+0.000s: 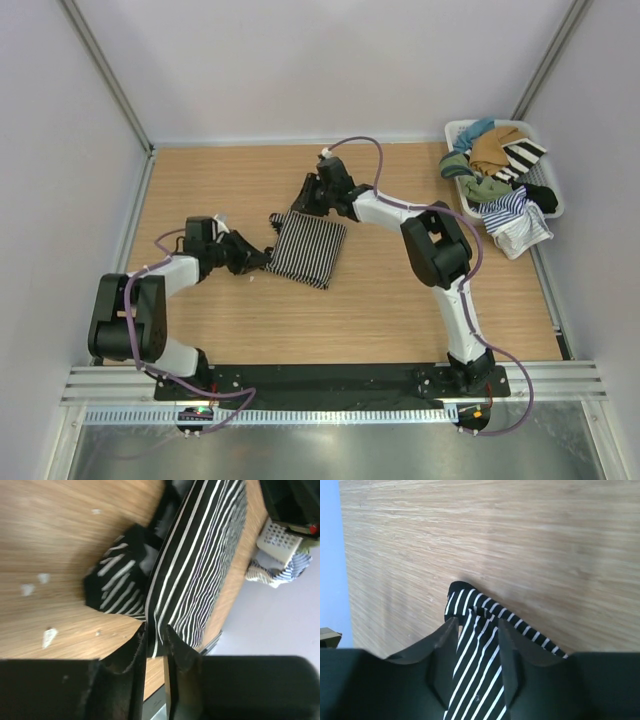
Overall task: Fold and stack the tank tops
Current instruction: Fold the tank top, then neatly place the folded tank top to the corner
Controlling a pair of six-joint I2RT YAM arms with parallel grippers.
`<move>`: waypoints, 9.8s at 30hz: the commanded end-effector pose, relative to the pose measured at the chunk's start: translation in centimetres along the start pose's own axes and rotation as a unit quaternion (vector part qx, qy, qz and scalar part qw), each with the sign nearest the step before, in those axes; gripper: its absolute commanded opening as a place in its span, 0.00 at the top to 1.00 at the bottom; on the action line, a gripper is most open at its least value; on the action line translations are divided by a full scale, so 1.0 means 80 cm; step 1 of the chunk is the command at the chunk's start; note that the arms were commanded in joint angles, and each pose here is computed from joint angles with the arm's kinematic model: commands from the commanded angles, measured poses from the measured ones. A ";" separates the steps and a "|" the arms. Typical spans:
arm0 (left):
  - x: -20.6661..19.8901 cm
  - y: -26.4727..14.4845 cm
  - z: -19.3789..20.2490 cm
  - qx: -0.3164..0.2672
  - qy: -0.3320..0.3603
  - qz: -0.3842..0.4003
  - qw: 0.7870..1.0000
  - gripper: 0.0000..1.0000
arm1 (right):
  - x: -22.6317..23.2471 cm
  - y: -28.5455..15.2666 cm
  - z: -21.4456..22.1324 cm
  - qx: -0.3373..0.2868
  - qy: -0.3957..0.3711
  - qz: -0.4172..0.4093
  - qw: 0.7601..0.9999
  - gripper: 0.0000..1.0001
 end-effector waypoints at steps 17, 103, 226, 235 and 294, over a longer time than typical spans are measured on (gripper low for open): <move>-0.017 -0.031 0.000 -0.114 0.092 -0.080 0.986 0.37 | -0.032 -0.107 -0.058 -0.034 -0.132 -0.003 0.991 0.46; -0.044 0.084 0.028 0.011 0.187 -0.078 0.979 0.99 | -0.127 -0.193 0.068 0.066 -0.035 0.058 0.996 0.99; -0.076 -0.160 0.043 -0.231 0.244 -0.133 0.933 0.29 | 0.038 -0.039 0.136 0.109 -0.019 -0.077 0.991 0.63; -0.094 -0.184 0.043 -0.260 0.241 -0.102 0.930 0.27 | 0.104 -0.080 0.031 0.004 -0.067 -0.112 0.991 0.25; -0.083 -0.107 -0.074 -0.230 0.095 0.016 0.969 0.23 | -0.422 -0.541 -0.120 -0.256 0.204 0.532 0.781 0.87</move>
Point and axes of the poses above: each gripper's point midway between its finger pads, its own y axis out along the fingers, its own x axis along the line the jaws close on, z = x × y, the point moved 1 cm from there along -y, back along the fingers, and after that the axes turned 9 degrees about -y, right-handed, at the moved point
